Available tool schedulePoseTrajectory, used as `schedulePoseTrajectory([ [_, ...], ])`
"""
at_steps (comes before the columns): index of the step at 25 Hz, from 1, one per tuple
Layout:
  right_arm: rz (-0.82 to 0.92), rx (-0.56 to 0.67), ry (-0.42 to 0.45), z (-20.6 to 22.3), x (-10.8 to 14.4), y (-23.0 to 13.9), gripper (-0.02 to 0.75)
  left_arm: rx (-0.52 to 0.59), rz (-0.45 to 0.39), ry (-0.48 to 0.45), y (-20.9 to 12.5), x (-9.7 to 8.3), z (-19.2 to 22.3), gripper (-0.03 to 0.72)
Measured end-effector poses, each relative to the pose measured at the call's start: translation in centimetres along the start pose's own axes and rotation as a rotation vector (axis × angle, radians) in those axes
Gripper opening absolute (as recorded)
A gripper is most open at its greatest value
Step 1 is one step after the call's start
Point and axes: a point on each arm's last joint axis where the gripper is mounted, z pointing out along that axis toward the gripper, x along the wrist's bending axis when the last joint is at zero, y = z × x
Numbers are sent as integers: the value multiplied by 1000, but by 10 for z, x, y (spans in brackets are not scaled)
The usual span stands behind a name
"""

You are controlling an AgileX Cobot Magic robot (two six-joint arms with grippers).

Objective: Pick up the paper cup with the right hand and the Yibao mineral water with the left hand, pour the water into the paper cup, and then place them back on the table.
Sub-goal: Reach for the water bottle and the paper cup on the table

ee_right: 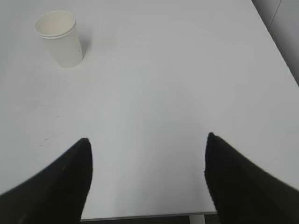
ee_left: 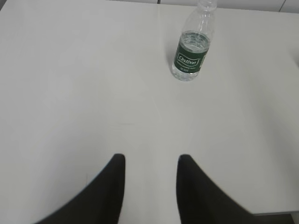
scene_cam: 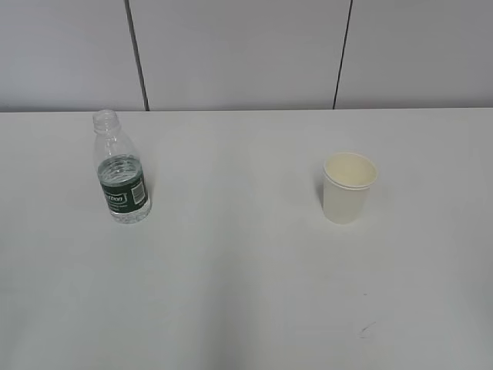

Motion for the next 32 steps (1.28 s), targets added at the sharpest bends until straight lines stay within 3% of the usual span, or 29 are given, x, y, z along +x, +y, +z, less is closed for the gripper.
schedulePoseTrajectory([
  [12,1,-15,2,-1,0,2,585,0,0,0,0,0,0,241],
  [19,9,-221,39,-10,3,34,585,0,0,0,0,0,0,241],
  [29,-17,-376,86,36,17,98,585,-5,-4,-9,1,-1,-1,241],
  [32,-21,-422,99,47,21,110,585,-134,-5,-20,15,-2,-8,241],
])
